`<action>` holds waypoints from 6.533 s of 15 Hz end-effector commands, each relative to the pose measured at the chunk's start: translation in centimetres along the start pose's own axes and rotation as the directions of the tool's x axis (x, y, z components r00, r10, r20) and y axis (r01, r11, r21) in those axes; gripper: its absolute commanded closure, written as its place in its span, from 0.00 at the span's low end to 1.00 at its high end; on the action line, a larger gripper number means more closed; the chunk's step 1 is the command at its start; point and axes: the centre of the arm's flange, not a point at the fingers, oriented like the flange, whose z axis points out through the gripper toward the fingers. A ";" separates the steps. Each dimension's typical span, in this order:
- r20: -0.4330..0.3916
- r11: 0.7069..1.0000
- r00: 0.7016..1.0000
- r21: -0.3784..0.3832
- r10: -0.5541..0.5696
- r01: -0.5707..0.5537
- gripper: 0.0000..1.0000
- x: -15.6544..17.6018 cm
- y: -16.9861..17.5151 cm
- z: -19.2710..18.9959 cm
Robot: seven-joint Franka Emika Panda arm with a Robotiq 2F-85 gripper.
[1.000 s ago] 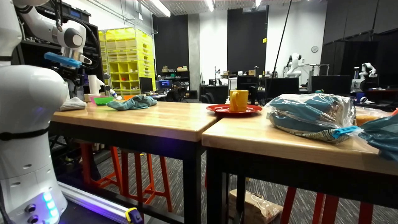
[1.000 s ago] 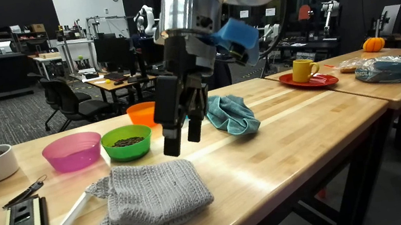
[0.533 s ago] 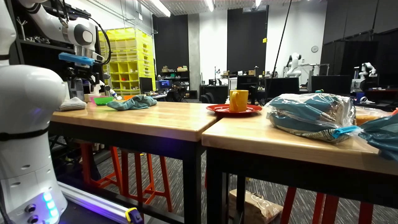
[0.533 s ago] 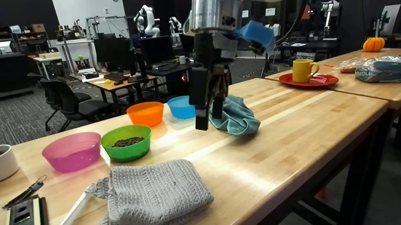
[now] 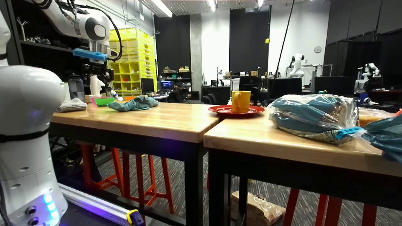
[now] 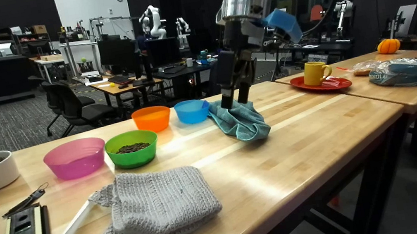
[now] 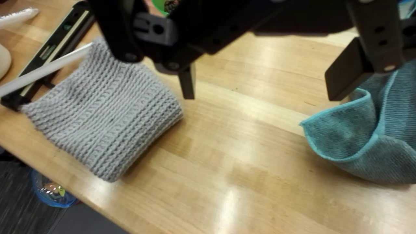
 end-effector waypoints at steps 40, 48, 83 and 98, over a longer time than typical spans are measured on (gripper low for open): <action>0.032 0.996 0.999 -0.088 0.029 -0.026 0.00 0.3 5.9 3.2; 0.101 0.984 0.995 -0.170 -0.029 0.045 0.00 0.7 4.5 7.2; 0.123 0.989 0.988 -0.099 -0.094 0.107 0.50 0.3 2.0 5.7; 0.131 0.954 0.991 -0.296 -0.011 0.050 0.00 1.6 -3.1 9.8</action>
